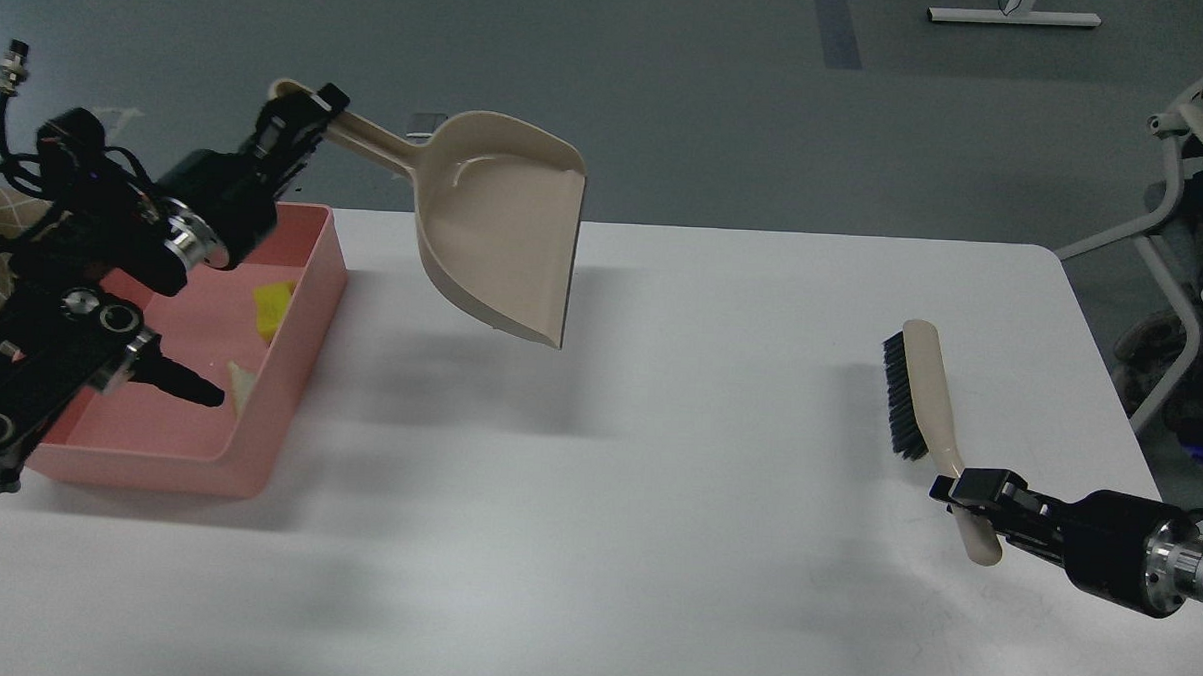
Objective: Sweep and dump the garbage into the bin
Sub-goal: 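Lower the dustpan back onto the table with the left gripper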
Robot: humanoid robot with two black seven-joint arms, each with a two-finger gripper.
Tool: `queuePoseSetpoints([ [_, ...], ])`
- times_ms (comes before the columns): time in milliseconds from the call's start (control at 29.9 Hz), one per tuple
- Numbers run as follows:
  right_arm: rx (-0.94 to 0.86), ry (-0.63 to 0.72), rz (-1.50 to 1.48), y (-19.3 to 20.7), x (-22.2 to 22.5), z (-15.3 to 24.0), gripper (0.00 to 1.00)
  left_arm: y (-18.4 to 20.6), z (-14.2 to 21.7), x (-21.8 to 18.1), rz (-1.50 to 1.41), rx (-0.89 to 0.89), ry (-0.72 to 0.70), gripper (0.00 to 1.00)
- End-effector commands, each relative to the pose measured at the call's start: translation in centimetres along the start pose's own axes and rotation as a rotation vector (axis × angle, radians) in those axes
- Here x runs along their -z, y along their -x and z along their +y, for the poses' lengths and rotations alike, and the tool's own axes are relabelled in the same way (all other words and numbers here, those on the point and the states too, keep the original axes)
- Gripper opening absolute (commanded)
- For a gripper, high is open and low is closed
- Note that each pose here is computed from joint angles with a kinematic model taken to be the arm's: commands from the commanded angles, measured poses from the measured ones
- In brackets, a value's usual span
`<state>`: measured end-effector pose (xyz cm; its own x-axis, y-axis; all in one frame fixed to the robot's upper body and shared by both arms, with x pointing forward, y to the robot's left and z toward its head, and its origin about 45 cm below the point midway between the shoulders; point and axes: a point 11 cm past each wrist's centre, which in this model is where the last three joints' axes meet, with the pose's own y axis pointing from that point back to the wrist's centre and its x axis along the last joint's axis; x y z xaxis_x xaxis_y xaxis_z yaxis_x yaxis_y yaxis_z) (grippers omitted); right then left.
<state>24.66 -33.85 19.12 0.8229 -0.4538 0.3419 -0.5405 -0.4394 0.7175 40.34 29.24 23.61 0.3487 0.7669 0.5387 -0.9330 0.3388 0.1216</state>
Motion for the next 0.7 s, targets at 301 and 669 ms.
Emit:
queuePoseSetpoints([
  [301, 0.004, 0.005, -0.001, 0.1, -0.2, 0.0, 0.0, 7.8, -2.4, 2.5, 0.122, 0.055, -0.083, 0.0],
  [669, 0.005, 0.005, -0.003, 0.2, -0.2, 0.1, 0.0, 9.4, -1.7, 4.1, 0.153, 0.072, -0.121, 0.0],
])
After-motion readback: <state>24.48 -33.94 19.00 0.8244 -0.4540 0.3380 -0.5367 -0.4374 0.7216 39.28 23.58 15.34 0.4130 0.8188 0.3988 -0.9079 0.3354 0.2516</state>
